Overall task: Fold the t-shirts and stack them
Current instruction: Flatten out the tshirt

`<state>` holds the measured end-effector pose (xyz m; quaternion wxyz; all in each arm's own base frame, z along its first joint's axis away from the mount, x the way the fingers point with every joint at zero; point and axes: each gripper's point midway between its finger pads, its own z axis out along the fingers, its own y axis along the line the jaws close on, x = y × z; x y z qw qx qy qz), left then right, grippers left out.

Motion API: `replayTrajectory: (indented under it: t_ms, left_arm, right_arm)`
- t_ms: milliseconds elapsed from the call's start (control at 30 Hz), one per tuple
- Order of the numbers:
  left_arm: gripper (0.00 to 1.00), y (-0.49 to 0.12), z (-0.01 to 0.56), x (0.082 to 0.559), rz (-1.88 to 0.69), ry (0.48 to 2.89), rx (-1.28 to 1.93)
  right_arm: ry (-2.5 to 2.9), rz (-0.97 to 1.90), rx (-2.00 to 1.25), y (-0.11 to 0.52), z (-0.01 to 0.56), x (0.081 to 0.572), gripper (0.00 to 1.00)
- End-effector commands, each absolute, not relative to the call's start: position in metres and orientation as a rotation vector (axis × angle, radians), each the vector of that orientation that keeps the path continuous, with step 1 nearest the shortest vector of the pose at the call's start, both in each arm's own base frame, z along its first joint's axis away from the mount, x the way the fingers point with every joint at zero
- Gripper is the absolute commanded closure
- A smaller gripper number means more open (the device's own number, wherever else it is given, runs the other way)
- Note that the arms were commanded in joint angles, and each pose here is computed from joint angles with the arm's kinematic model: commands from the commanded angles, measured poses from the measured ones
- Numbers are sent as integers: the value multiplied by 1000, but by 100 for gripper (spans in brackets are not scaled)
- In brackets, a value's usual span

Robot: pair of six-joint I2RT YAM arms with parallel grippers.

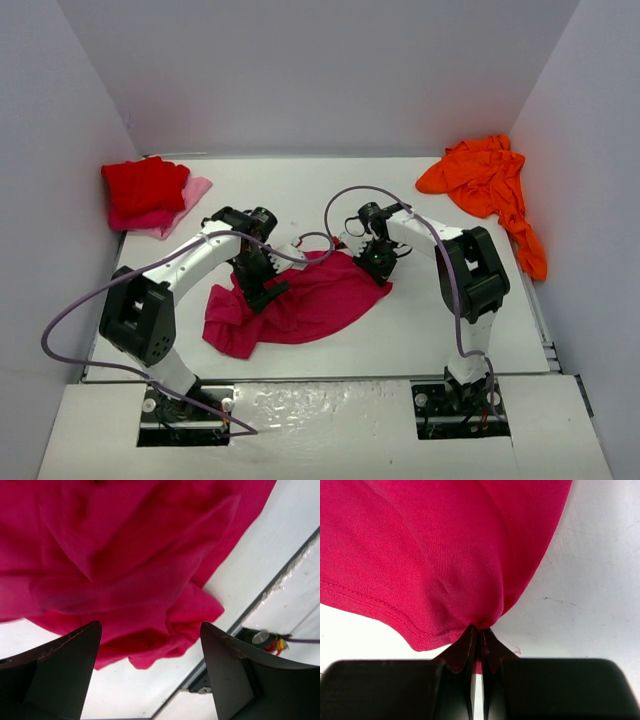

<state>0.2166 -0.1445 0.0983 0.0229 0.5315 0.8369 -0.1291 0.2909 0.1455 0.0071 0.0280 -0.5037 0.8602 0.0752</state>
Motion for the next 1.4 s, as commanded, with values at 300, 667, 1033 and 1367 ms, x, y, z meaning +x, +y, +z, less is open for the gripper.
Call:
replayTrajectory:
  t_ms: [300,667,1033,1367]
  left_arm:
    - [34,-216,94,290,-278,2445,1634]
    - [100,-225,44,370,-108,2532,1550]
    - [100,-205,60,480,129,2468,1320]
    - [45,-240,138,512,134,2247,1228]
  right_arm:
    - [2688,248,-1562,149,-13,289,100]
    - [2672,232,-1507,148,-13,293,100]
    - [2695,155,-1398,142,-16,311,100]
    - [2721,112,-1371,140,-29,316,100]
